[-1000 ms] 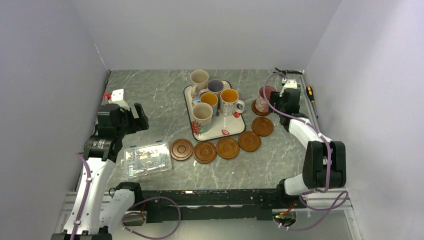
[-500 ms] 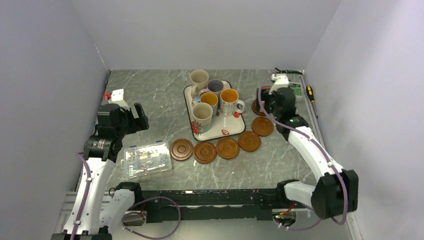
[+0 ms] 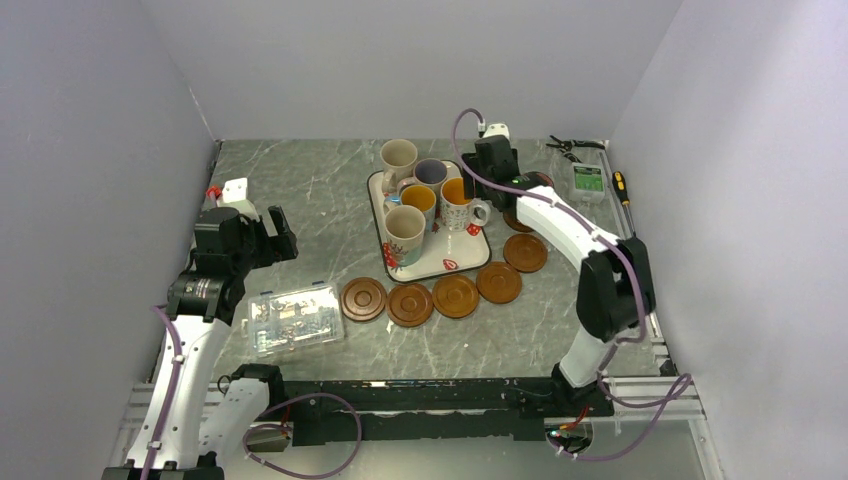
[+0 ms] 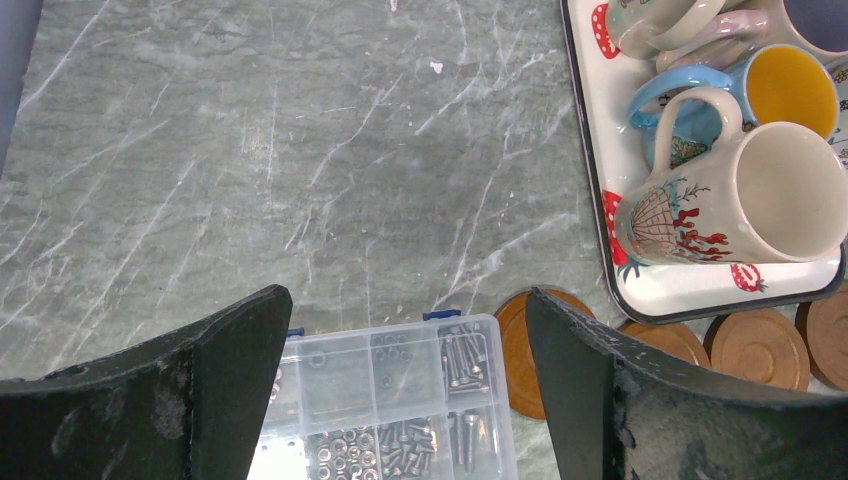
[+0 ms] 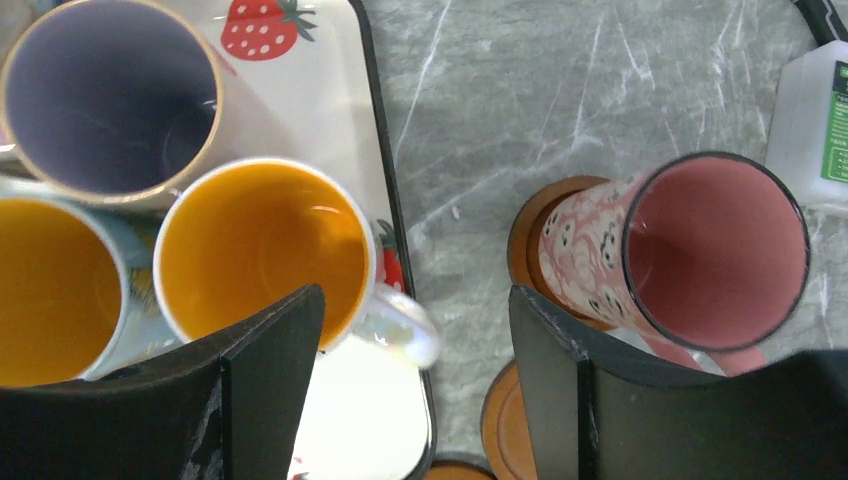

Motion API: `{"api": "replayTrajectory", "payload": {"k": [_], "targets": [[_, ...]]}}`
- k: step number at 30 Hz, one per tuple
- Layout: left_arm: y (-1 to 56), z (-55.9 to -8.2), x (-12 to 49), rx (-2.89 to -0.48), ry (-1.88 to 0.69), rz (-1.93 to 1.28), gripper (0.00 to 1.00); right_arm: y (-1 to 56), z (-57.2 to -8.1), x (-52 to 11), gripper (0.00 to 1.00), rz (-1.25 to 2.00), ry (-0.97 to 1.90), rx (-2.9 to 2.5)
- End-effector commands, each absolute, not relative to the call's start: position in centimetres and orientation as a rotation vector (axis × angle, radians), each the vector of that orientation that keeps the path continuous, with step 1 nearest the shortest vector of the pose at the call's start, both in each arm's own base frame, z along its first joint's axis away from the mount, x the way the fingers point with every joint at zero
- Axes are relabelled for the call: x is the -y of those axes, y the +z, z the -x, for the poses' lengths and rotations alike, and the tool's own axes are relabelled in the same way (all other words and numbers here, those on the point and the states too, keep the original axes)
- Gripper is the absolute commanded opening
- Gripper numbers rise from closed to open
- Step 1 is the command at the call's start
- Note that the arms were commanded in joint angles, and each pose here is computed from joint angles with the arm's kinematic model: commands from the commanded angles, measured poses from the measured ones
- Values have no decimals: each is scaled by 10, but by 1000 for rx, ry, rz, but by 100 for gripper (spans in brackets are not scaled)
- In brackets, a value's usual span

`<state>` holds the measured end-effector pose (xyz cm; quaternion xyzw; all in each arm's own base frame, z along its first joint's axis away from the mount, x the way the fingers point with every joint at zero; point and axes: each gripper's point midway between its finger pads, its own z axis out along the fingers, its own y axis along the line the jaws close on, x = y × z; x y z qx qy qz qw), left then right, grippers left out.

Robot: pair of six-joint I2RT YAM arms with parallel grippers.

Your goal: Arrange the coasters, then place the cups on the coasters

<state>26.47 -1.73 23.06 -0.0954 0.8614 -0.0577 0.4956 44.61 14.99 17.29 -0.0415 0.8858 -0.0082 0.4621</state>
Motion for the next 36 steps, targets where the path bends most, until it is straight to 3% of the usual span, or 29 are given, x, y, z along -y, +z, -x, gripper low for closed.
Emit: {"api": "replayTrajectory", "payload": {"k": [1,10,20,30,36], "targets": [[245,-268,19,-2032,-155,221,94,181,-469,-151,70,54,-77,-2178],[248,-267,22,-2021,-160,208,94,142,-489,-167,56,159,-133,-2296],[249,-266,22,-2017,-157,208,94,159,-484,-175,0,149,-96,-2295],[249,-265,21,-2015,-152,209,94,239,-439,-156,0,1,-51,-2205],[249,-265,22,-2016,-152,208,94,249,-391,-109,0,-155,-144,-2179]]}}
